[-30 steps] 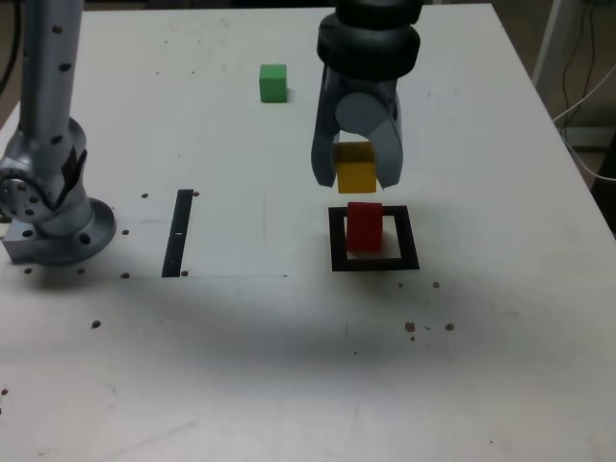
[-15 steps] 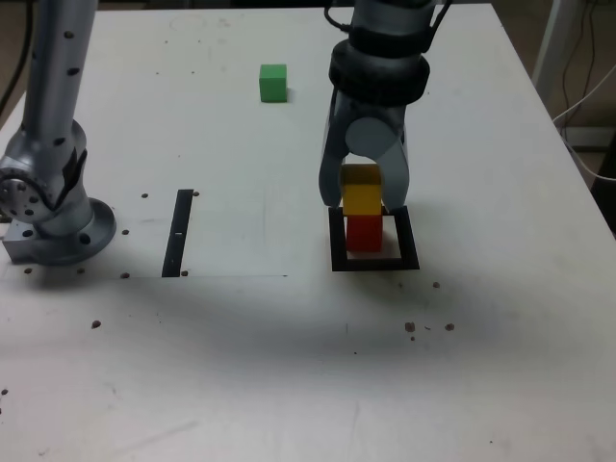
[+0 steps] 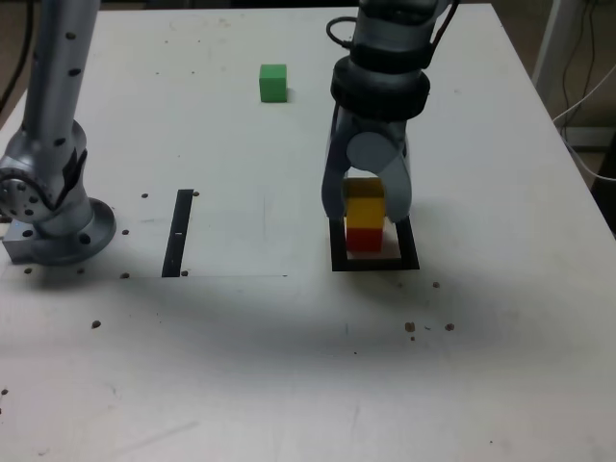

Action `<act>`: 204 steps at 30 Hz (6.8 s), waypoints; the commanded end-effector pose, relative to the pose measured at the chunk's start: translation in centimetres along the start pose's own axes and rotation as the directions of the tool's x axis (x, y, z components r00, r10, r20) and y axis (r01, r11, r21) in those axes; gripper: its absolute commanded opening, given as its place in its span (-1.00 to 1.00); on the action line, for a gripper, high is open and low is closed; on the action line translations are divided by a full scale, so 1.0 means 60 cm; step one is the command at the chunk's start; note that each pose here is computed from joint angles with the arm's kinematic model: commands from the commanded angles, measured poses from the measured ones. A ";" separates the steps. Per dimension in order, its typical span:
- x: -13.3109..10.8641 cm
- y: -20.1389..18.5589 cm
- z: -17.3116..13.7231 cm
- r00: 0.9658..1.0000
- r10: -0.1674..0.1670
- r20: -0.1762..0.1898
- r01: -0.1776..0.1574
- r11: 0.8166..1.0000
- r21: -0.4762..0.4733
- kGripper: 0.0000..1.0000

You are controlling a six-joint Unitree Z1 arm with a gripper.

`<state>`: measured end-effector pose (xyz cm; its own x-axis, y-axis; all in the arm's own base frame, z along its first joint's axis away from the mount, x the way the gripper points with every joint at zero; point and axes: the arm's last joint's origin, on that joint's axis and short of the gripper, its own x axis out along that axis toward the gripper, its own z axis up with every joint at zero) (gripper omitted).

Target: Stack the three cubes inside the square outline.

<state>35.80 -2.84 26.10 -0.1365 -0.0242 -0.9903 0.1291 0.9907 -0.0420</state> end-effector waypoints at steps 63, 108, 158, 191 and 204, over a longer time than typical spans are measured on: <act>-0.037 0.347 -0.237 0.995 0.060 -0.079 -0.073 0.982 -0.174 0.99; 0.080 0.553 -0.219 0.983 -0.041 -0.181 0.024 0.995 -0.093 0.28; -0.035 0.375 -0.177 0.999 0.030 -0.041 -0.032 0.999 -0.041 -0.52; -0.113 0.052 -0.077 0.999 0.050 -0.010 -0.048 0.985 0.163 -0.52; -0.092 -0.007 -0.023 0.998 0.043 -0.041 -0.033 0.978 0.208 -0.52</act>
<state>34.98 -2.76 31.89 -0.1652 0.0235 -0.9860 0.3348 0.9417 -0.0336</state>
